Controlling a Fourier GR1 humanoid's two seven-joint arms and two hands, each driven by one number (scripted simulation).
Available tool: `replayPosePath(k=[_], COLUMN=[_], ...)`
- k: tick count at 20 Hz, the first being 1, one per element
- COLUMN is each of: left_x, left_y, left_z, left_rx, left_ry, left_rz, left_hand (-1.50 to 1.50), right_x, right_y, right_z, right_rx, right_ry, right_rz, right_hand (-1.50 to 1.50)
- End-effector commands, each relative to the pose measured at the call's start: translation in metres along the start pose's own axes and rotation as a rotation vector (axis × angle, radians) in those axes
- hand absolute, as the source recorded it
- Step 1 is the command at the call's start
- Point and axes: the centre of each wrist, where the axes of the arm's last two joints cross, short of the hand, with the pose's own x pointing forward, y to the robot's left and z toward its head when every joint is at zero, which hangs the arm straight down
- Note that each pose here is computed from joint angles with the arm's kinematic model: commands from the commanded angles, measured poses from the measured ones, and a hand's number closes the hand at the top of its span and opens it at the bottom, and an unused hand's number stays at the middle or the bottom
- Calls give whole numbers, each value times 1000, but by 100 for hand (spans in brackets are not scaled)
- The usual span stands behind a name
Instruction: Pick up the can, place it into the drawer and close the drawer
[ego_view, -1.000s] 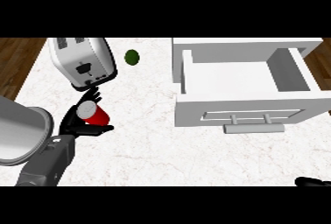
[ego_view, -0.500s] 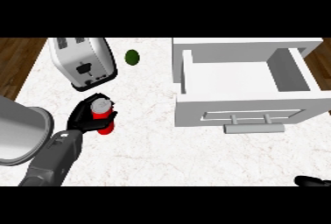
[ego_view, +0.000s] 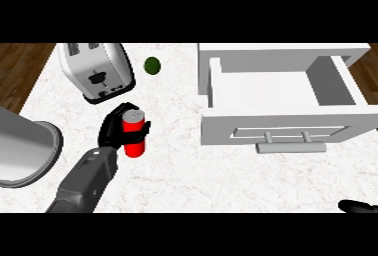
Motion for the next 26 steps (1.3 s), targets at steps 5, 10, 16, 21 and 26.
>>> replayPosePath(k=[5, 10, 16, 21, 26], left_x=[21, 82, 124, 182, 235], left_y=[-48, -67, -120, -158, -189], left_z=[-20, -64, -74, -78, -81], left_rx=[-28, -85, -156, -173, -176], left_ry=[-58, -85, -101, -95, -139], left_rz=[35, -20, -64, -28, -57], left_hand=[150, 150, 150, 150, 150], right_x=[11, 21, 6, 6, 13], right_y=[-6, -6, -5, -9, -12], right_z=[10, 3, -6, 7, 5], right_rx=[-22, -28, -22, -16, -31], right_ry=[2, -17, -2, 4, -13], right_rz=[34, 14, 32, 28, 31], right_hand=[-150, -150, -150, -150, -150])
